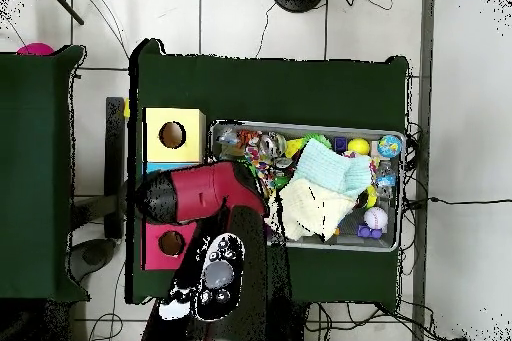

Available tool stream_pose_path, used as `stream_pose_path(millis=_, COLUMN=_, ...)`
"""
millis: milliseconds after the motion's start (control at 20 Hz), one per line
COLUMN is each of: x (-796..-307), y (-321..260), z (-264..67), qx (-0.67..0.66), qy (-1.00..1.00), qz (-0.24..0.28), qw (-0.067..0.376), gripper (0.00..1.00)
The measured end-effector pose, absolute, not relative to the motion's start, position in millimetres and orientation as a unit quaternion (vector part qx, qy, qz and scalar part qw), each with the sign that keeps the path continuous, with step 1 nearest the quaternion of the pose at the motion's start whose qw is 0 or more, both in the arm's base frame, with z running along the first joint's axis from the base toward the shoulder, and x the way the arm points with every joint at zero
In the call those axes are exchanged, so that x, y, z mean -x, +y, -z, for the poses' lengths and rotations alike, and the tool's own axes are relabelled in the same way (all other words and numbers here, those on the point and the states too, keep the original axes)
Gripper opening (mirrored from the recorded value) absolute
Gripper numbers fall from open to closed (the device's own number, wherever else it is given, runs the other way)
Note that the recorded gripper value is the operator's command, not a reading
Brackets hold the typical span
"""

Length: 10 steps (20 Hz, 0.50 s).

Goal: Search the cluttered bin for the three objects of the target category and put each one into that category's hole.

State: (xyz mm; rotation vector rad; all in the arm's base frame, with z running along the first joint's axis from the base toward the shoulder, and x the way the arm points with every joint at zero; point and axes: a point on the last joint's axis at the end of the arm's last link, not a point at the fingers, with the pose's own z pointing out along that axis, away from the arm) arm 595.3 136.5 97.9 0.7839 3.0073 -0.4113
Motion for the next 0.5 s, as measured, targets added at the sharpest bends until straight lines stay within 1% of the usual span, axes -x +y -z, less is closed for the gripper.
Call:
stream_pose_path(millis=50, x=-599, y=139, z=-111, qx=-0.251, qy=0.959, qz=0.130, qw=0.009, gripper=0.00)
stream_pose_path(millis=150, x=-603, y=141, z=-122, qx=-0.251, qy=0.959, qz=0.131, qw=0.016, gripper=0.00)
stream_pose_path(millis=500, x=-611, y=150, z=-150, qx=-0.239, qy=0.960, qz=0.136, qw=0.046, gripper=0.00)
